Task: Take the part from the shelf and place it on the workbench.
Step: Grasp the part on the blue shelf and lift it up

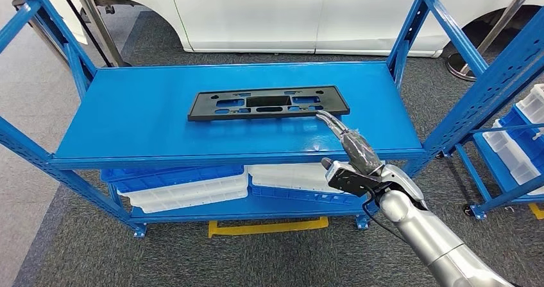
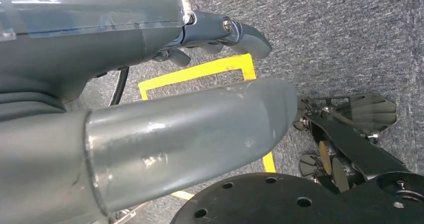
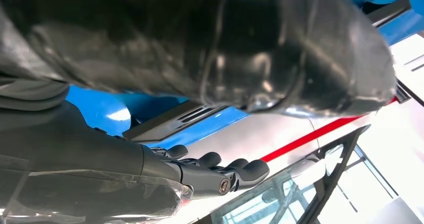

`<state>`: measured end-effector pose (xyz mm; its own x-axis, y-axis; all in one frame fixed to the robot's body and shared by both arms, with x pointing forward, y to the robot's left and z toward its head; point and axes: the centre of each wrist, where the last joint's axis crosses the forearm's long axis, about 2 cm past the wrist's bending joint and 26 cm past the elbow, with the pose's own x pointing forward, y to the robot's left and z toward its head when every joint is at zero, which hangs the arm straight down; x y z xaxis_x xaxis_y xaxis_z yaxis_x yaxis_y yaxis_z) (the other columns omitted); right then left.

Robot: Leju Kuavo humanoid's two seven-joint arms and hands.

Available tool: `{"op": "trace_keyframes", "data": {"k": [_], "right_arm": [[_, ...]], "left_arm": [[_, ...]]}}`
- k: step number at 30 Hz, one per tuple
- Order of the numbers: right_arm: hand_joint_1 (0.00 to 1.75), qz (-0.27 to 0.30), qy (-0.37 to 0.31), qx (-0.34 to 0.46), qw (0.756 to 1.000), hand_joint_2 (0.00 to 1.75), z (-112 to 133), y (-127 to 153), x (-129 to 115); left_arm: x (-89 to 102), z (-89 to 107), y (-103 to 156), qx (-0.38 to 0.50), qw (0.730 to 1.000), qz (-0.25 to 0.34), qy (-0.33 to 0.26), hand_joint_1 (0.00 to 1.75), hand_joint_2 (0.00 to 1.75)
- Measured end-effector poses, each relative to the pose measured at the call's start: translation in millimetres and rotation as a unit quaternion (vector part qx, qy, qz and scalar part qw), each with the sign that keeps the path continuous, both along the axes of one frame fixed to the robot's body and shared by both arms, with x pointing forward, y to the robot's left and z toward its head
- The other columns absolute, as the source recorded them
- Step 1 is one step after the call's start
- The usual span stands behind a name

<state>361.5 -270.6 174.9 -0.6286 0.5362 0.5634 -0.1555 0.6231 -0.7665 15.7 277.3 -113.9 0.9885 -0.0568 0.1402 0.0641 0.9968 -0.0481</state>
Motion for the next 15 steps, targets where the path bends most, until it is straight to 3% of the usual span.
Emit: {"op": "trace_keyframes", "data": {"k": [15], "right_arm": [[0.0,-0.001,-0.001,0.0,1.0,0.0,0.9,2.8,-4.3]], "left_arm": [[2.3,0.1,2.0,0.002,1.0,-0.009,-0.002,0.0,0.0]]}}
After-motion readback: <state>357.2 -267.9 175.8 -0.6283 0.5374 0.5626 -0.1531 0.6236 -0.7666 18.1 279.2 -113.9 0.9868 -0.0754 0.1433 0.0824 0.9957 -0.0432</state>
